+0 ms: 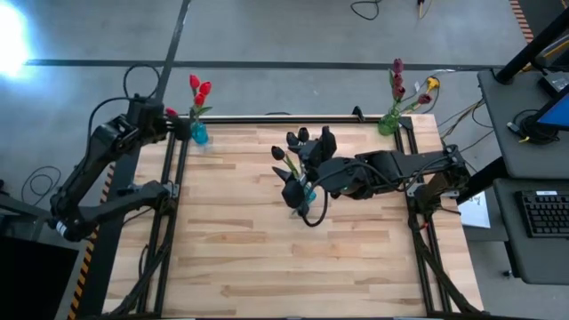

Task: Sort flowers into vase by color
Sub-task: Return to Home Position

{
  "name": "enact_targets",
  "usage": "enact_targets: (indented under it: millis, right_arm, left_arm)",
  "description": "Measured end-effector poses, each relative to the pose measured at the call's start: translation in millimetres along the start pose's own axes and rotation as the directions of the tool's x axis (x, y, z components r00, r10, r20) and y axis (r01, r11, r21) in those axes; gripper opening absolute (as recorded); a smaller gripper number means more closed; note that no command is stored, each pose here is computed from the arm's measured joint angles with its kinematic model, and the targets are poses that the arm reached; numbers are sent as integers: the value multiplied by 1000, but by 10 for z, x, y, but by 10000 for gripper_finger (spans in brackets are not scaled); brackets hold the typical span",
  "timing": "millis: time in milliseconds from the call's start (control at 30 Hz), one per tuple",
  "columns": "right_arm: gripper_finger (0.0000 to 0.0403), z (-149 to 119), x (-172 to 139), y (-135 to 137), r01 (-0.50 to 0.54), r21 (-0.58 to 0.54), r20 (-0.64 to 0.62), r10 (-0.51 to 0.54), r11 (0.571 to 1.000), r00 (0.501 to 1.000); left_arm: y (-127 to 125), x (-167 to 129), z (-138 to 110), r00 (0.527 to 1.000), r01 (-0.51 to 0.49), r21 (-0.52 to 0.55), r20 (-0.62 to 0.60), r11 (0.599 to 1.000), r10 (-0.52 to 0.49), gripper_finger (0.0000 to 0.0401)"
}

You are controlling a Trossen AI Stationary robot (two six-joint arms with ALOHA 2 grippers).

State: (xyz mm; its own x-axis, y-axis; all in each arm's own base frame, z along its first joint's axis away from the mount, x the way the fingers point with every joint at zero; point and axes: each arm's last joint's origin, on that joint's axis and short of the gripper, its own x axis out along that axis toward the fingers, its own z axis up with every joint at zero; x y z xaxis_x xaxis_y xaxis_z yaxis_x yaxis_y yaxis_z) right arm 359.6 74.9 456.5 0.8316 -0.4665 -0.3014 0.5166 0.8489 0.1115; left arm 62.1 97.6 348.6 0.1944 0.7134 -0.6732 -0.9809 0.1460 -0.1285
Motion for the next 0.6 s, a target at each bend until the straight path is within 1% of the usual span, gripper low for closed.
enact_targets:
  millis: [33,133,233,400,500,533,600]
  right_arm:
    - [315,-8,0,-3,3,-6,-6,-3,1000,1000]
    - [315,-48,-8,-13,13,-31,-38,-14,999,999]
    - [311,-106,-36,-7,21,-32,-78,-24,999,997]
    - [301,-188,-124,59,5,-57,-119,-12,998,993]
    - [295,-216,-185,120,-20,-76,-123,10,997,992]
    - [293,-228,-206,138,-29,-95,-127,17,995,992]
    - [290,-266,-256,172,-50,-167,-146,26,985,989]
  left_arm:
    - [10,-17,-22,1000,-4,-5,-7,1000,4,355]
    - [60,-55,-93,998,-63,-19,-19,998,62,355]
    - [97,-93,-158,998,-56,-46,-29,997,54,355]
    - [104,-98,-327,993,78,-57,-85,995,-83,354]
    - [105,-107,-487,971,192,-80,-130,978,-201,354]
    - [113,-115,-549,962,223,-97,-140,970,-235,354]
    - [137,-134,-663,947,274,-125,-136,953,-290,354]
